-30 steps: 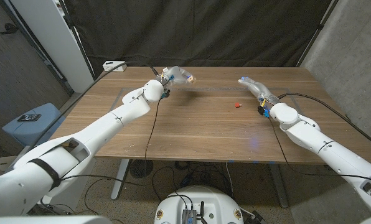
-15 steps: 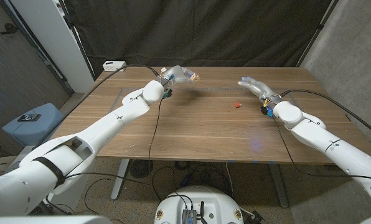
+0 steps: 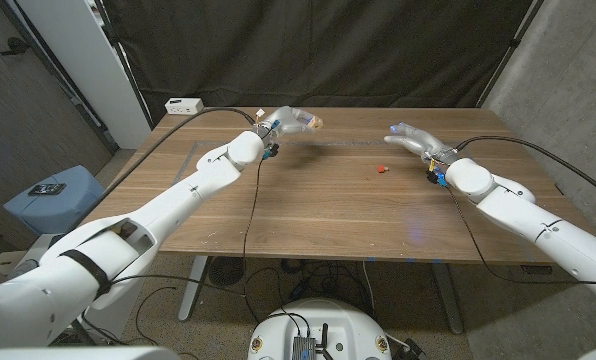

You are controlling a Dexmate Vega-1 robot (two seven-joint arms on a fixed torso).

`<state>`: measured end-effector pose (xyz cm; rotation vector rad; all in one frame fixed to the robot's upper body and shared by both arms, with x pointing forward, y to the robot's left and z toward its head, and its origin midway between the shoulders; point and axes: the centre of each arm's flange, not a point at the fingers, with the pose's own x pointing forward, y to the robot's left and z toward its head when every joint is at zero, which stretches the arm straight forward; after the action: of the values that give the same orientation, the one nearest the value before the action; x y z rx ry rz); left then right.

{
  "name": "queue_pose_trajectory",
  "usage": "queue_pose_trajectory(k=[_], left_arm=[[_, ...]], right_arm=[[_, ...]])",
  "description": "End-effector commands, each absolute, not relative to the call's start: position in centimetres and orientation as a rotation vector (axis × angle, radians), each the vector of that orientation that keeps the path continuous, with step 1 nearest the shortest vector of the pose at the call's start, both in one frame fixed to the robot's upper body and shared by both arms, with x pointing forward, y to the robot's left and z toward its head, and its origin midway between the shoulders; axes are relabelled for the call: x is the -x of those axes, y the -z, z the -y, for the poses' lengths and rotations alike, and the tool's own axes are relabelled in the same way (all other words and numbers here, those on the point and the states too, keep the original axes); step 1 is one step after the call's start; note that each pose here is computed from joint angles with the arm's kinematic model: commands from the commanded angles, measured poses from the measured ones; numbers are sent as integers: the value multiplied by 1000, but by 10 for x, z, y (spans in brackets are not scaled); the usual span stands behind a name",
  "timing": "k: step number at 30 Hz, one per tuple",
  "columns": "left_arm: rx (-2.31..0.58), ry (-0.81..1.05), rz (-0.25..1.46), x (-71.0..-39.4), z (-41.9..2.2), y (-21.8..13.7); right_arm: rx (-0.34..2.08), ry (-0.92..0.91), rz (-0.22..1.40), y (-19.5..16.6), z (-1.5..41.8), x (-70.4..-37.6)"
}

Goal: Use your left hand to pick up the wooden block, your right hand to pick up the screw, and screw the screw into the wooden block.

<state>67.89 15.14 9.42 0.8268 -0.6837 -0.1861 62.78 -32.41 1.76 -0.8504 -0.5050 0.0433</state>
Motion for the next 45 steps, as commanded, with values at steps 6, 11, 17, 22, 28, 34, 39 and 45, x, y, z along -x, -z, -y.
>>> queue_pose_trajectory(k=[6, 11, 17, 22, 28, 34, 39, 45], left_arm=[[-758, 257, 711, -687, -146, -89], [-748, 274, 719, -690, -145, -86], [-722, 287, 720, -694, -145, -83], [-717, 292, 718, -697, -144, -82], [-708, 300, 714, -700, -142, -80], [-695, 307, 705, -704, -141, -78], [-688, 310, 702, -705, -141, -76], [-686, 313, 711, -705, -140, -77]], right_arm=[[1042, -37, 501, -26, 334, -622], [1101, -47, 496, -28, 335, -623], [1207, -42, 500, -34, 334, -622], [1269, -43, 513, -38, 333, -621], [1336, -56, 512, -41, 331, -622], [1401, -71, 507, -40, 327, -624], [1440, -85, 496, -40, 323, -626], [1503, -102, 471, -41, 317, -628]])
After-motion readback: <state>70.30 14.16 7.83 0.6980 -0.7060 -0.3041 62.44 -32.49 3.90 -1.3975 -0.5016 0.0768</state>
